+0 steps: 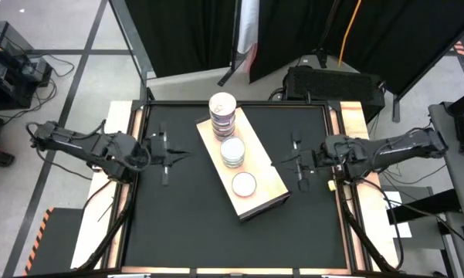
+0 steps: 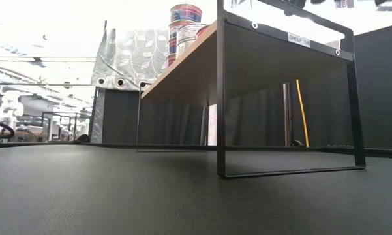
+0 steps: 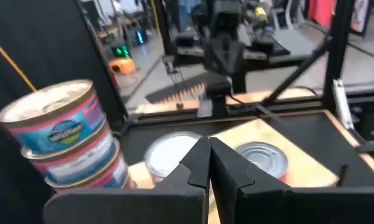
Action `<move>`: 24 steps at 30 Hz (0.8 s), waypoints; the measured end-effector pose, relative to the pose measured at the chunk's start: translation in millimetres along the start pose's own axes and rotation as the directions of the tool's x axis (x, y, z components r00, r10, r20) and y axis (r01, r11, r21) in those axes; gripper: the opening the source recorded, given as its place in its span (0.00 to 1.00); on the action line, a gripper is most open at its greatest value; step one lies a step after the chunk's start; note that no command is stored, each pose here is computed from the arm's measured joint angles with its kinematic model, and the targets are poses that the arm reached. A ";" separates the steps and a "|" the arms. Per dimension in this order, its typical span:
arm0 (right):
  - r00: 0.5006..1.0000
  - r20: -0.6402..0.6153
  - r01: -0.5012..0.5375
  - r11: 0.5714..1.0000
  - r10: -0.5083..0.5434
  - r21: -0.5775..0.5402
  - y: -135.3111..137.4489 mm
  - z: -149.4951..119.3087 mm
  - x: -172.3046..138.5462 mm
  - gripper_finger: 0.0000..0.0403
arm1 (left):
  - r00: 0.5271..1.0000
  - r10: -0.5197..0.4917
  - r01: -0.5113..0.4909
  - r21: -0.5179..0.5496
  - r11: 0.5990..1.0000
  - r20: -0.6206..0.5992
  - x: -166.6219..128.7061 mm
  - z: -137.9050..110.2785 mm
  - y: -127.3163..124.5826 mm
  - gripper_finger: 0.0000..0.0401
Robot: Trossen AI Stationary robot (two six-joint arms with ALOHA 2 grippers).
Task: Stack canned seafood by type on shelf
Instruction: Return to Home Position
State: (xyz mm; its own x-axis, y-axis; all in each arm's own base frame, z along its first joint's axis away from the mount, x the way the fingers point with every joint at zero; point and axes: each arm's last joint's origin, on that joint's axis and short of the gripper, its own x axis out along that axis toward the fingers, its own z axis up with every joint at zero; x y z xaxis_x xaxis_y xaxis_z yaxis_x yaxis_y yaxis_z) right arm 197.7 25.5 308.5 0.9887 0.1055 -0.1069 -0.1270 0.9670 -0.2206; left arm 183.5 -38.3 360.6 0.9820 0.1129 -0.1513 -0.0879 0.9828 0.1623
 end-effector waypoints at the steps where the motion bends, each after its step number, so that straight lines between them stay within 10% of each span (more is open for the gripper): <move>1: 1.000 0.016 0.004 1.000 -0.004 0.000 1.6 -7.1 1.2 0.00 | 1.000 0.009 -0.009 0.004 1.000 0.015 -0.4 -6.6 0.9 0.02; 24: 0.981 0.167 0.083 0.993 -0.097 0.090 14.0 -109.6 -14.7 0.00 | 0.975 0.113 -0.098 -0.084 0.992 0.192 -17.1 -146.6 6.0 0.02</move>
State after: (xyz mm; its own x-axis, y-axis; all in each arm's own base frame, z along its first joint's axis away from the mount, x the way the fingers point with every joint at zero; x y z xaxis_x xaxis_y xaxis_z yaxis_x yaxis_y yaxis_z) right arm 172.5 12.1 200.7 0.9958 0.0486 0.0781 -0.0373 0.9894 -0.1405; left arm 141.7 -13.0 221.2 0.9795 0.1926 0.0584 -0.1974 0.9758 0.0936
